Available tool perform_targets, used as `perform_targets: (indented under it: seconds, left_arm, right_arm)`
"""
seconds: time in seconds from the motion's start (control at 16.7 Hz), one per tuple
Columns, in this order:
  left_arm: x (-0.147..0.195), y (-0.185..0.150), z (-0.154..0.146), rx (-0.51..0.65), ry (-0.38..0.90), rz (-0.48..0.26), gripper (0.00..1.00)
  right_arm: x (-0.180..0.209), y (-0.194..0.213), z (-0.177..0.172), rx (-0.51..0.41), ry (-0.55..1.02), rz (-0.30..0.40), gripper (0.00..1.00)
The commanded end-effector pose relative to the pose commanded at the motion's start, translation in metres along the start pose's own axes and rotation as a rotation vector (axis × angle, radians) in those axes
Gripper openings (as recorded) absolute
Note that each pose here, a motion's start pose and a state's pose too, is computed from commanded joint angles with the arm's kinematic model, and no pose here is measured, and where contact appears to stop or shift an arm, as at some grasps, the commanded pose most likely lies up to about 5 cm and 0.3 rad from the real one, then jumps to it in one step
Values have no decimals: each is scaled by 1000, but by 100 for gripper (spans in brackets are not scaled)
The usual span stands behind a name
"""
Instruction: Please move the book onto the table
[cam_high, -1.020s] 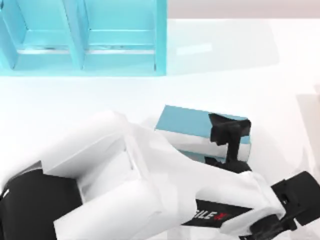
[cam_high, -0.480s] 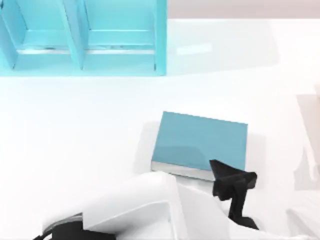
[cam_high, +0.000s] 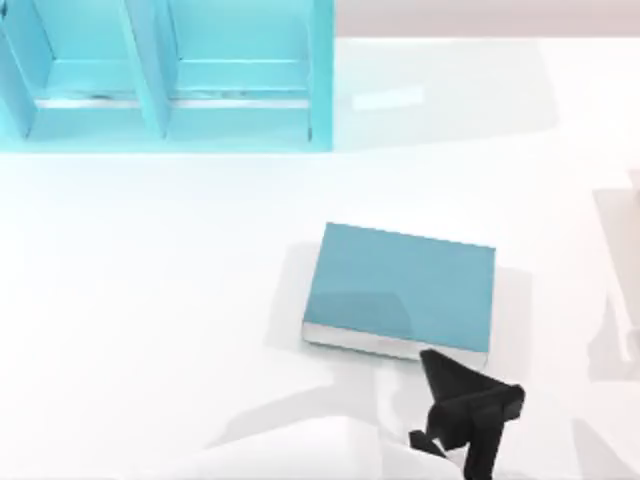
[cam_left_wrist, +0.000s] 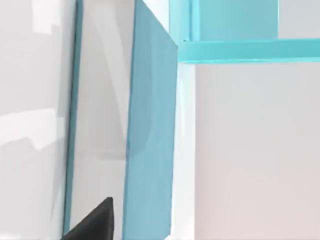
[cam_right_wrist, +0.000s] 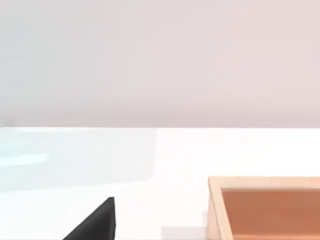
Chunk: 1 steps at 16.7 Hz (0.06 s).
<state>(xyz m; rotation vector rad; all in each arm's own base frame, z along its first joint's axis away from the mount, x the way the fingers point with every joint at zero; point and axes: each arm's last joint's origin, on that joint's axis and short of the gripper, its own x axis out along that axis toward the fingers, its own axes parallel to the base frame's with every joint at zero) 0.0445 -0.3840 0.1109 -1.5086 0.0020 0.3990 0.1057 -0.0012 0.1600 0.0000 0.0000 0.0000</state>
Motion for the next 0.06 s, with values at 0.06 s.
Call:
perform_targets:
  seconds: [0.06]
  left_arm:
    - [0, 0, 0, 0, 0, 0, 100]
  right_arm:
    - [0, 0, 0, 0, 0, 0, 100]
